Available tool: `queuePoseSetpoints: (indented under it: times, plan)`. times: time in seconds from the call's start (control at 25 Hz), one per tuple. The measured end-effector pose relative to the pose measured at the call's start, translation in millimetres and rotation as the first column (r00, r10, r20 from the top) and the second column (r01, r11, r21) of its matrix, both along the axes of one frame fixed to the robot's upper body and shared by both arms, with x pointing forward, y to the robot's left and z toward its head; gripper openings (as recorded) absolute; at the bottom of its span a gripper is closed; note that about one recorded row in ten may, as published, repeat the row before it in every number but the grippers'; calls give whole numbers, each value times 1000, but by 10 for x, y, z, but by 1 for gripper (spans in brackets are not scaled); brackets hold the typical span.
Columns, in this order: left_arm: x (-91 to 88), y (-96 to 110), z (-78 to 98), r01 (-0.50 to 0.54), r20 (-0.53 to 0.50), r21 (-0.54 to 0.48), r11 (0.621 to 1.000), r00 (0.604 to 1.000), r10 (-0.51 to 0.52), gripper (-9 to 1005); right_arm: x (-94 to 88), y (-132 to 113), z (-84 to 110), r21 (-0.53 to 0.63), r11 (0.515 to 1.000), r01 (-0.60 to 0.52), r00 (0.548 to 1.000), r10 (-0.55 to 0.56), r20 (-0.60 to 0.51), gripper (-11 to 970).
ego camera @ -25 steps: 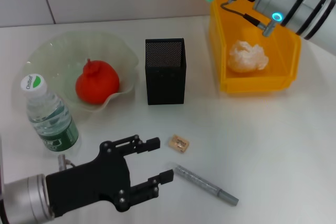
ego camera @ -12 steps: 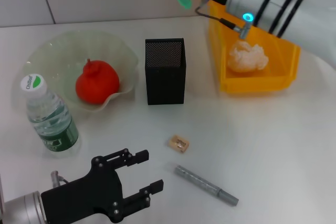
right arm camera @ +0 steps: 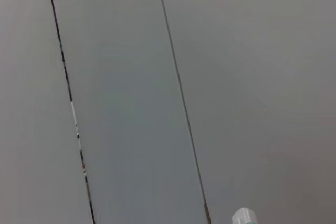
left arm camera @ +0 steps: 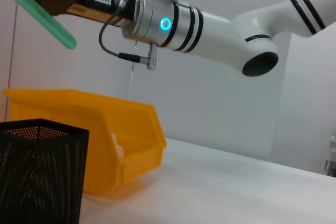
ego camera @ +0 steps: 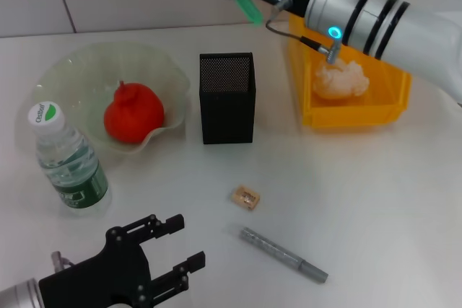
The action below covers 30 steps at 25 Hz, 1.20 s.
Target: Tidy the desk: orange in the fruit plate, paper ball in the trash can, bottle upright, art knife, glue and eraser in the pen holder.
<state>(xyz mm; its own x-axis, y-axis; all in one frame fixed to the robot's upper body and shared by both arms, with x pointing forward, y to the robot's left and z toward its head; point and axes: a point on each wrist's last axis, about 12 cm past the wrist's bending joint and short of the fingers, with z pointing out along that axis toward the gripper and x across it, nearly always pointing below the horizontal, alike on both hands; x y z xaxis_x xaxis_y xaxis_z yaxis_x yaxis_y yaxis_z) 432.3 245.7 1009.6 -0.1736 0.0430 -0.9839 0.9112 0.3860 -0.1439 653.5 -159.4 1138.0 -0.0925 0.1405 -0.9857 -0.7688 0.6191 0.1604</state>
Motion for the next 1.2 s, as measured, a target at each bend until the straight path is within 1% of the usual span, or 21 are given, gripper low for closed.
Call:
queuePoseSetpoints:
  times: [0.04,0.08,0.2,0.36,0.44,0.48,0.52,0.72,0.88,1.0,1.04,1.2]
  plan:
    - [-4,16,-11,-5,-9,5,1000,1000,5,614,-20,-8,-35,-42,999,-26,1000,26,-8,169]
    - [-4,16,-11,-5,-9,5,1000,1000,5,614,-20,-8,-35,-42,999,-26,1000,26,-8,169]
    - [-6,37,-22,-16,-21,10,1000,1000,16,614,-24,-29,-60,-104,993,-56,998,55,-17,169]
    - [-16,88,-43,-53,-37,8,999,998,53,614,7,-35,-47,-160,985,-57,998,58,5,169]
    - [-16,88,-43,-53,-37,8,999,998,53,614,41,-24,-42,-220,974,-49,998,58,34,168]
    - [-9,131,-51,-91,-54,0,996,994,91,614,41,-24,-42,-220,974,-49,998,58,34,168]
    - [-9,131,-51,-91,-54,0,996,994,91,614,47,-24,-40,-229,972,-45,998,56,41,168]
    - [-6,152,-37,-98,-64,-11,995,993,97,614,44,-23,-49,-217,976,-35,998,45,41,168]
    - [20,129,-24,-77,-57,-8,997,995,77,613,36,-14,-50,-203,979,-30,998,40,47,169]
    - [19,138,-29,-76,-60,-2,997,995,75,613,14,-45,-40,-134,991,-7,999,14,49,169]
    - [18,138,-33,-75,-61,2,997,995,75,613,-13,-67,-47,-90,996,10,998,-5,56,169]
    - [-1,133,-61,-68,-65,20,997,995,69,613,-40,-35,-59,-56,998,20,998,-17,69,168]
